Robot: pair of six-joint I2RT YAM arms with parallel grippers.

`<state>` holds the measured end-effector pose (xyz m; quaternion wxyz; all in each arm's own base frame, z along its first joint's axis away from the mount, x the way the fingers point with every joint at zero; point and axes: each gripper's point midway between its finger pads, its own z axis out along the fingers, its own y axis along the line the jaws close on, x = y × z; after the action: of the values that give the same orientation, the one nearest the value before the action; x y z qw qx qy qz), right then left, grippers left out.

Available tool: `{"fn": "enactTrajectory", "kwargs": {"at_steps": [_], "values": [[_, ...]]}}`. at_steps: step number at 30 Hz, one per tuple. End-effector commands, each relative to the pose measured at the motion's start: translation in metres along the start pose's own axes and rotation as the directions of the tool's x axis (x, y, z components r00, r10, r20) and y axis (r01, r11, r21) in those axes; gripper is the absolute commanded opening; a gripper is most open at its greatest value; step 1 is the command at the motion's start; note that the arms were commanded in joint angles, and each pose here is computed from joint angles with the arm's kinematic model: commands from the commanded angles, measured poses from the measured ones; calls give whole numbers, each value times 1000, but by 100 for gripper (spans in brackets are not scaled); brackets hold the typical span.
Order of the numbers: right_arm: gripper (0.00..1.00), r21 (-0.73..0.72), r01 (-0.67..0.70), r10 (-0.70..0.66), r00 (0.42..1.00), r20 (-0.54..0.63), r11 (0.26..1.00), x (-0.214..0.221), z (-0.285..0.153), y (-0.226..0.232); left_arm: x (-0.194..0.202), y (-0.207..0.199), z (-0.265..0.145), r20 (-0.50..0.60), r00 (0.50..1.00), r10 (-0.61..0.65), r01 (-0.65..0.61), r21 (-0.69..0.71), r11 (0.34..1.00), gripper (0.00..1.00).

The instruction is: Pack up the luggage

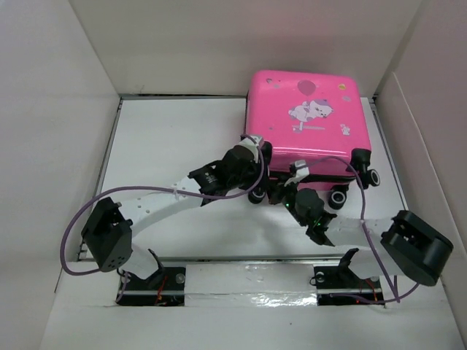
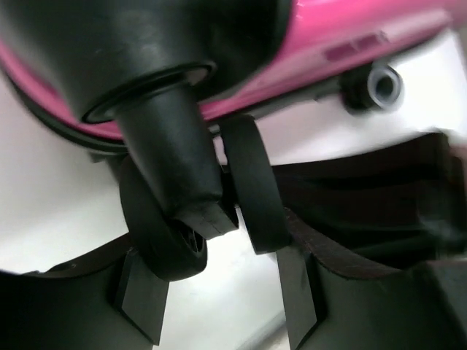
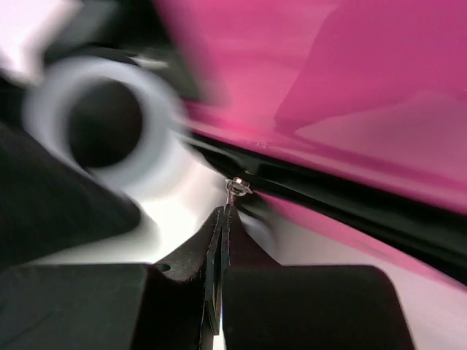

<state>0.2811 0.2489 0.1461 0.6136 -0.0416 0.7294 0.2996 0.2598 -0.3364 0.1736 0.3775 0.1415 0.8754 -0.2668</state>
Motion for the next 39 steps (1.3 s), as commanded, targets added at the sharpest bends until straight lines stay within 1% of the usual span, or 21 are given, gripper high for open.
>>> {"fn": "enactTrajectory", "kwargs": {"at_steps": [1,3,6,9,13,15,16,17,18,19,20,21,22,23,26,31,32,34,36,38,39], "values": [[0,-389,-82,94,996,11,917,-18,1,106,-70,-146,-64,224,974,19,-142,549,823,0],[0,-443,-108,109,994,-23,890,-6,9,128,-67,-155,-78,205,979,3,-130,608,783,0],[0,-557,-164,190,982,-11,814,-13,13,158,-65,-163,-100,207,978,-13,-130,659,740,0],[0,-587,-269,294,954,-56,763,2,22,169,-61,-161,-111,207,978,-19,-128,673,729,0],[0,-573,-350,399,916,-45,741,10,25,158,-51,-145,-111,219,975,-32,-119,642,757,0],[0,-533,-358,407,913,-29,767,11,26,147,-54,-130,-104,248,968,-35,-117,571,812,0],[0,-493,-362,400,916,-32,791,17,28,139,-51,-120,-105,249,968,-33,-109,537,836,8],[4,-469,-361,390,920,-37,806,21,25,133,-51,-111,-104,269,963,-26,-116,499,859,22],[7,-461,-356,388,921,-27,813,16,23,131,-59,-94,-100,310,950,-41,-96,415,905,45],[10,-434,-354,380,925,-29,829,20,23,125,-55,-79,-104,319,947,-45,-80,370,926,53],[18,-419,-351,371,928,-37,837,24,19,120,-59,-64,-104,346,935,-72,-44,318,947,61],[22,-416,-352,372,928,-34,839,22,16,118,-65,-46,-106,385,918,-93,-10,257,966,67],[25,-413,-343,362,932,-34,844,23,14,116,-60,-31,-111,404,908,-111,15,234,972,68],[30,-410,-340,357,934,-37,846,25,11,114,-63,-14,-112,427,894,-134,52,199,979,64],[34,-399,-324,331,942,-52,858,31,-2,105,-51,16,-111,447,875,-188,122,173,977,56],[39,-347,-278,259,961,-101,896,49,-23,88,-12,46,-76,367,913,-178,147,113,983,44],[35,-352,-273,260,962,-85,895,40,-26,89,-6,49,-70,358,917,-175,148,101,984,42],[19,-330,-242,217,970,-112,912,49,-31,86,4,52,-57,341,926,-165,141,94,985,37],[0,-347,-226,209,974,-88,910,34,-37,92,7,50,-49,335,933,-134,104,107,989,32],[0,-312,-186,165,982,-92,932,33,-41,86,9,48,-39,339,934,-114,79,115,990,31],[0,-323,-184,179,983,-46,928,11,-45,89,9,46,-36,338,935,-111,70,130,989,31]]}}
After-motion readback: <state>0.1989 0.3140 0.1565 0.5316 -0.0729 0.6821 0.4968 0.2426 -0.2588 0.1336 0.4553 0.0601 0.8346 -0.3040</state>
